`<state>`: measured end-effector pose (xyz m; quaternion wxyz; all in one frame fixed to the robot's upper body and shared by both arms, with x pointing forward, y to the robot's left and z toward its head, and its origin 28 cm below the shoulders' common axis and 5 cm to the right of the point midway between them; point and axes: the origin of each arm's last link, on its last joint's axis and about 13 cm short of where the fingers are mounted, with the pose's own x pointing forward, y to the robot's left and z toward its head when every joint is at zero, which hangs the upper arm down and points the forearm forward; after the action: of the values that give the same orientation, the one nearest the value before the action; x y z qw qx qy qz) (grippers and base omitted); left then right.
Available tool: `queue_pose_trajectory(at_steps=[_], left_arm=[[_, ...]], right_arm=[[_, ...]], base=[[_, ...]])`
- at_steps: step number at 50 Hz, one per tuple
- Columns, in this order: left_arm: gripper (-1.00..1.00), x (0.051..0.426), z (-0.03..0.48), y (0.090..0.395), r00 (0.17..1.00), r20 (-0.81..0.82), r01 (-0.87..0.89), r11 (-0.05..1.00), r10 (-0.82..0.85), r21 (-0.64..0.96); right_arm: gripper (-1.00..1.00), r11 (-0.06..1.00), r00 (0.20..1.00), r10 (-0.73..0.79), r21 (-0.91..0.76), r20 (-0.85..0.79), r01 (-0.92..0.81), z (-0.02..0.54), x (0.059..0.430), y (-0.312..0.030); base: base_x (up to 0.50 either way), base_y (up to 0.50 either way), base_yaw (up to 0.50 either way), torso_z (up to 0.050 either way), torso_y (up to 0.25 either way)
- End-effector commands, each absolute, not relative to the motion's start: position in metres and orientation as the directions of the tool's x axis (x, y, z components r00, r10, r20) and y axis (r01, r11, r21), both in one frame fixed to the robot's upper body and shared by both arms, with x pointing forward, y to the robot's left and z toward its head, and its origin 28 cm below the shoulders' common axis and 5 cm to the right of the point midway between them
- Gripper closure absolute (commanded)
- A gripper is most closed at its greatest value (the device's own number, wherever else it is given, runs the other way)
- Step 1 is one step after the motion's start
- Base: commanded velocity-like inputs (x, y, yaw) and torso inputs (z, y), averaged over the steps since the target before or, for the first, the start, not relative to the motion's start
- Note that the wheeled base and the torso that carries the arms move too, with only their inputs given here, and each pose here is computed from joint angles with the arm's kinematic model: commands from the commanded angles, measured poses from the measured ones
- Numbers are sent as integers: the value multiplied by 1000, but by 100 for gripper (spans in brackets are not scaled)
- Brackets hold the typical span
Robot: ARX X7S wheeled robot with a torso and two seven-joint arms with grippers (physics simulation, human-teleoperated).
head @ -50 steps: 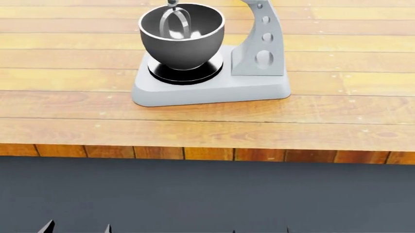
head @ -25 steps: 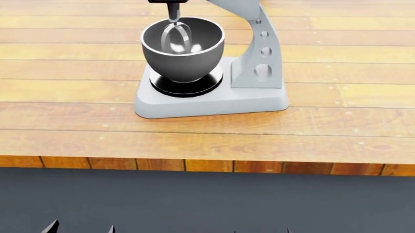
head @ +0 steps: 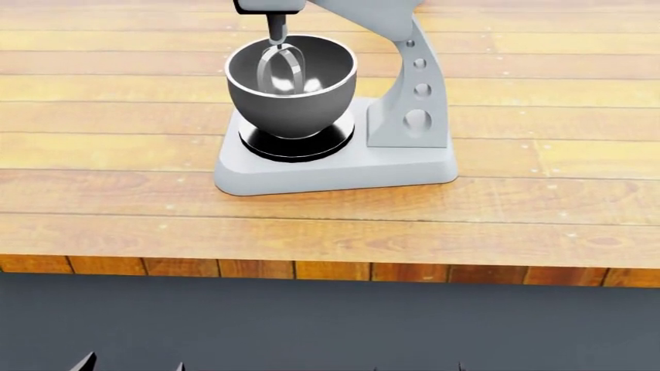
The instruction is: Open the stand mixer head.
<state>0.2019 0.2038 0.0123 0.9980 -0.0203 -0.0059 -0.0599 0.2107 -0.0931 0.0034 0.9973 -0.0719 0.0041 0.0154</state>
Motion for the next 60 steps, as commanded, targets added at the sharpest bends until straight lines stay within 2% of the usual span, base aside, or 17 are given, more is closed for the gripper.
queue_pose_trajectory(at_steps=[1, 6, 11, 17, 25, 34, 36, 60], left_arm=[[-100, 203, 24, 204, 994, 6, 108, 994, -108, -14], [-100, 210, 67, 207, 995, 43, 85, 996, -86, 29], [-100, 220, 130, 210, 984, 153, 90, 995, -94, 31], [-100, 221, 177, 215, 966, 253, 45, 997, -58, 58], [-100, 219, 214, 224, 939, 344, 23, 1000, -28, 20], [-100, 221, 220, 225, 935, 355, 10, 999, 6, -41], [-100, 222, 219, 224, 937, 350, 4, 1000, -5, 4], [-100, 221, 209, 223, 944, 329, 14, 1000, -10, -11]], right_arm=[[-100, 997, 1000, -3, -82, 4, 4, 28, 215, -95], [-100, 997, 996, 33, -71, 89, -26, 72, 221, -96], [-100, 999, 957, 23, -43, 288, -12, 144, 229, -97], [-100, 1000, 923, 2, 13, 385, -7, 182, 232, -99], [-100, 999, 905, 5, 38, 426, -24, 206, 235, -100], [-100, 995, 903, -20, 95, 430, -23, 212, 235, -104], [-100, 993, 910, -20, 115, 415, -30, 207, 236, -106], [-100, 994, 896, -43, 106, 442, -4, 210, 233, -110]], base=[[0, 0, 0, 0, 0], [0, 0, 0, 0, 0], [0, 0, 0, 0, 0], [0, 0, 0, 0, 0], [0, 0, 0, 0, 0], [0, 0, 0, 0, 0], [0, 0, 0, 0, 0], [0, 0, 0, 0, 0]])
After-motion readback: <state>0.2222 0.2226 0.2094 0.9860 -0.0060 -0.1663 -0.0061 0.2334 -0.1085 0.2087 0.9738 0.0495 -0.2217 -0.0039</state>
